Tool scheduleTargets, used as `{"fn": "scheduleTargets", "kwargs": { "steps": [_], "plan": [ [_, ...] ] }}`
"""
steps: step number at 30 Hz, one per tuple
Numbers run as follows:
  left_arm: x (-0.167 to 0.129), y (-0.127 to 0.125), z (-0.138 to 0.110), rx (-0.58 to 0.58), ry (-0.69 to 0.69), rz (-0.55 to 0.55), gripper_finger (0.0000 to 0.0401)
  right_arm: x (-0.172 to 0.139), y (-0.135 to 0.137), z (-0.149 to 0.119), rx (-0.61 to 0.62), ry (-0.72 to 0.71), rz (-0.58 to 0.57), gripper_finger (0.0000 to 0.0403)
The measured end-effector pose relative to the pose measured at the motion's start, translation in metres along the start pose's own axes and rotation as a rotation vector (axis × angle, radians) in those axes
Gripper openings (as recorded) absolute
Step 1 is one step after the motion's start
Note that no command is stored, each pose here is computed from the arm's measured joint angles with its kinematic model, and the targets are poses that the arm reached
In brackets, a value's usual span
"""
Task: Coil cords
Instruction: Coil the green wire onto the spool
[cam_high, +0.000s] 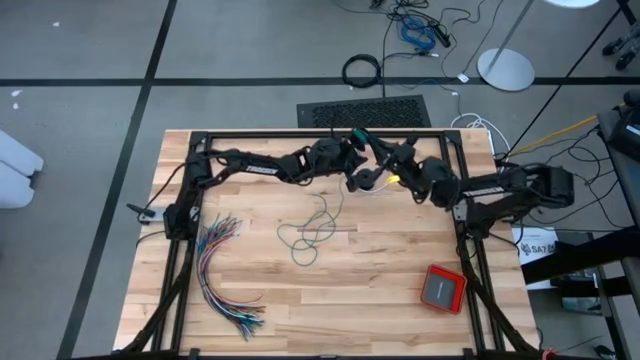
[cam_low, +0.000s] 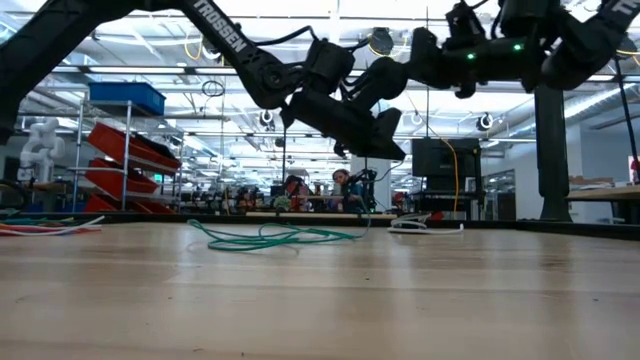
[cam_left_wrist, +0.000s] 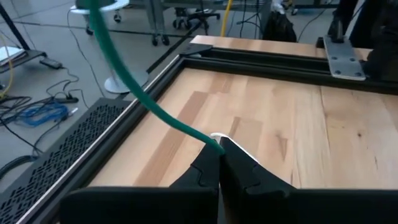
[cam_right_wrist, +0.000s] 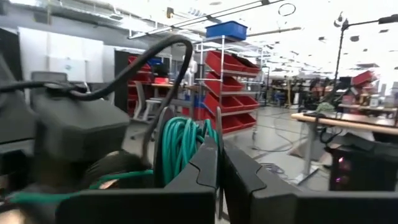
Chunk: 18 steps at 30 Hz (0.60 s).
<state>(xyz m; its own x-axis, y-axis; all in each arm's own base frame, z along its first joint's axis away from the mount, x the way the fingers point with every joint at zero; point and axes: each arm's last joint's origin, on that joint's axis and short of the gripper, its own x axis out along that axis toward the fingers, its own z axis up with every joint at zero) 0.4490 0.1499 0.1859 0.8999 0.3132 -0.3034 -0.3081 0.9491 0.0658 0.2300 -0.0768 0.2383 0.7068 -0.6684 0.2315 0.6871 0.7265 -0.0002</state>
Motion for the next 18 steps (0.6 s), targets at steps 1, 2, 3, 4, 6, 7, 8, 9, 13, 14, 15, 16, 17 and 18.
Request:
{"fn": "scheduleTargets", "kwargs": {
  "steps": [1, 2, 3, 4, 6, 7, 8, 9, 13, 14, 15, 16, 17, 18],
  "plan": [
    [0.0, -0.001, 0.0, 0.001, 0.001, 0.006, 0.0, 0.003, 0.001, 0.0, -0.013, 0.002, -0.002, 0.0],
    [0.0, -0.003, 0.0, 0.002, 0.001, 0.011, 0.0, 0.005, 0.003, -0.001, -0.024, 0.005, -0.004, 0.0],
    [0.0, -0.004, 0.0, 0.003, 0.003, 0.011, 0.0, 0.007, 0.004, -0.002, -0.035, 0.011, -0.005, 0.0],
    [0.0, -0.005, 0.0, 0.004, 0.006, 0.014, 0.0, 0.009, 0.005, -0.005, -0.047, 0.023, -0.005, 0.0],
    [0.0, -0.006, 0.0, 0.005, 0.003, 0.022, 0.0, 0.01, 0.006, -0.013, -0.075, 0.062, -0.009, 0.0],
    [0.0, -0.006, 0.0, 0.004, 0.002, 0.031, 0.0, 0.01, 0.007, -0.017, -0.084, 0.081, -0.004, 0.0],
    [0.0, -0.006, 0.0, 0.002, 0.006, 0.034, 0.0, 0.011, 0.007, -0.019, -0.089, 0.089, -0.01, 0.0],
    [0.0, -0.007, 0.0, 0.002, 0.006, 0.033, 0.0, 0.011, 0.007, -0.021, -0.092, 0.096, -0.013, 0.0],
    [0.0, -0.009, -0.001, 0.0, 0.011, 0.039, 0.0, 0.011, 0.008, -0.026, -0.109, 0.127, -0.021, 0.0],
    [0.0, -0.009, -0.001, 0.0, 0.011, 0.039, 0.0, 0.011, 0.008, -0.027, -0.111, 0.131, -0.021, 0.0],
    [0.0, -0.009, -0.001, 0.0, 0.011, 0.039, 0.0, 0.011, 0.008, -0.027, -0.113, 0.134, -0.02, 0.0],
    [0.0, -0.009, -0.001, 0.0, 0.011, 0.038, 0.0, 0.011, 0.008, -0.027, -0.115, 0.138, -0.02, 0.0],
    [0.0, -0.009, -0.001, 0.0, 0.011, 0.038, 0.0, 0.011, 0.008, -0.028, -0.118, 0.143, -0.019, 0.0],
    [0.0, -0.009, -0.001, 0.0, 0.011, 0.038, 0.0, 0.011, 0.008, -0.028, -0.121, 0.149, -0.019, 0.0]
  ]
}}
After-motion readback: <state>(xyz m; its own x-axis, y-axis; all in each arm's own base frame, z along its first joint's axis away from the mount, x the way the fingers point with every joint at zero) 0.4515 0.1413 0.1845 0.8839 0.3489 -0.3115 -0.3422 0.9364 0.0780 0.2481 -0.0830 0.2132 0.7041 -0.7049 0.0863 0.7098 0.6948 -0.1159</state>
